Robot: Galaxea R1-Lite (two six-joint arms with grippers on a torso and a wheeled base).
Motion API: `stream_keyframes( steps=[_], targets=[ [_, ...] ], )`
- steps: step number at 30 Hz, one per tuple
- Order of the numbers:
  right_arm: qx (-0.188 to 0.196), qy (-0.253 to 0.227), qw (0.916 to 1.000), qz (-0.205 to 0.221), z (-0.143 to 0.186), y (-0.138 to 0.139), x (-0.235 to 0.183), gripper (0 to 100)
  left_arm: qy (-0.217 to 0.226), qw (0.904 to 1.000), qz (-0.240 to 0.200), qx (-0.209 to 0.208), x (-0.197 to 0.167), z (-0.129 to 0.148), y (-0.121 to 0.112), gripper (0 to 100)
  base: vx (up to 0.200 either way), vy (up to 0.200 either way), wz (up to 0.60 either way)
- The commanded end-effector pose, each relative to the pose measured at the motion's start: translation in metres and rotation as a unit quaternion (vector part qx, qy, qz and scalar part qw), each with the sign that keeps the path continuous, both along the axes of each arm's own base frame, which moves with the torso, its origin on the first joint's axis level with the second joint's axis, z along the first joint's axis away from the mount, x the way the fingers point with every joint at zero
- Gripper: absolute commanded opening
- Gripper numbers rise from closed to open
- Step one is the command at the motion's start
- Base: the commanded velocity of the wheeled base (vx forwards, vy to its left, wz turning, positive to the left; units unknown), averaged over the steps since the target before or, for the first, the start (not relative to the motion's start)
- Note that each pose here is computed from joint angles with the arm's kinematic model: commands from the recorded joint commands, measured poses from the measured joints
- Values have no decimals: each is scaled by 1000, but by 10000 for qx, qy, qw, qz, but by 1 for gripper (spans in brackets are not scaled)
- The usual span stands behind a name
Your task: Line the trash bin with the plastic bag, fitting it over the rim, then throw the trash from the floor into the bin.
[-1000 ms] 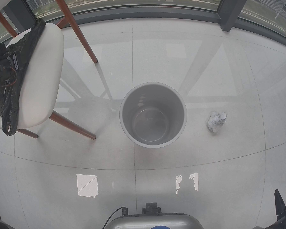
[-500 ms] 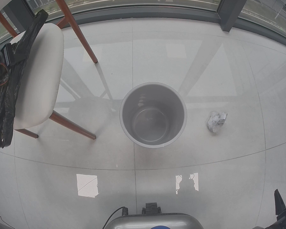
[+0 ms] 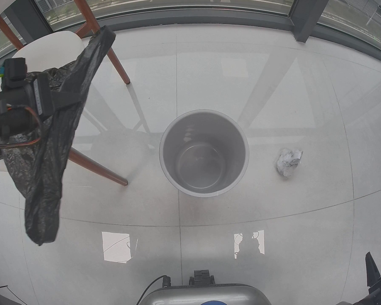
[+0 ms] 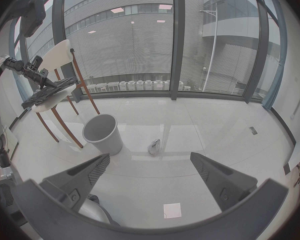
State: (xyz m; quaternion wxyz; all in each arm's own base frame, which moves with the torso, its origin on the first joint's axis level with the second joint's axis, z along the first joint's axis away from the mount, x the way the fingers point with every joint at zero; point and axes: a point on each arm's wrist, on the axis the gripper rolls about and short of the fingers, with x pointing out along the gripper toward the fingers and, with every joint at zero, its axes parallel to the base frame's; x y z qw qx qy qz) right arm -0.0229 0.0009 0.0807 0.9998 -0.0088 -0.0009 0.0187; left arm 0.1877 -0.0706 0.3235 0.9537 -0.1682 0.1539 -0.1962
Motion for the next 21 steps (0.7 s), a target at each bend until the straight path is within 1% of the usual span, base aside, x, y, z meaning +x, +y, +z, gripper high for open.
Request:
stream_keyframes(
  steps=[1,4,7,9,10,11,13,15,17,20,21],
  targets=[
    [27,39,10000,4,-5,0,1,100,64,9990,-435,38,47,-20,-44,0,0,0,0],
    [27,47,10000,-3,-5,0,1,100,-112,9979,-634,-37,64,-19,-67,0,0,0,0],
    [27,39,10000,-3,-5,0,1,100,-132,9958,-900,-94,72,-17,-91,0,0,0,0],
    [27,39,10000,-3,-5,0,1,100,-149,9935,-1110,-210,73,-13,-107,0,0,0,0],
    [27,39,10000,-3,-5,0,1,100,-143,9928,-1162,-261,73,-12,-112,0,0,0,0],
    [27,47,10000,-3,-5,0,1,100,-127,9905,-1319,-363,71,-10,-123,0,0,0,0],
    [27,47,10000,-3,-5,0,1,100,-49,9872,-1504,-533,67,-9,-139,0,0,0,0],
    [27,39,10000,-3,-5,0,1,100,27,9856,-1570,-631,66,-10,-146,0,0,0,0],
    [27,39,10000,-3,-5,0,1,100,135,9821,-1718,-759,63,-11,-162,0,0,0,0],
    [27,39,10000,-3,-5,0,1,100,197,9809,-1743,-837,67,-13,-169,0,0,0,0],
    [27,47,10000,-3,-5,0,1,100,223,9796,-1794,-874,67,-13,-176,0,0,0,0]
  ],
)
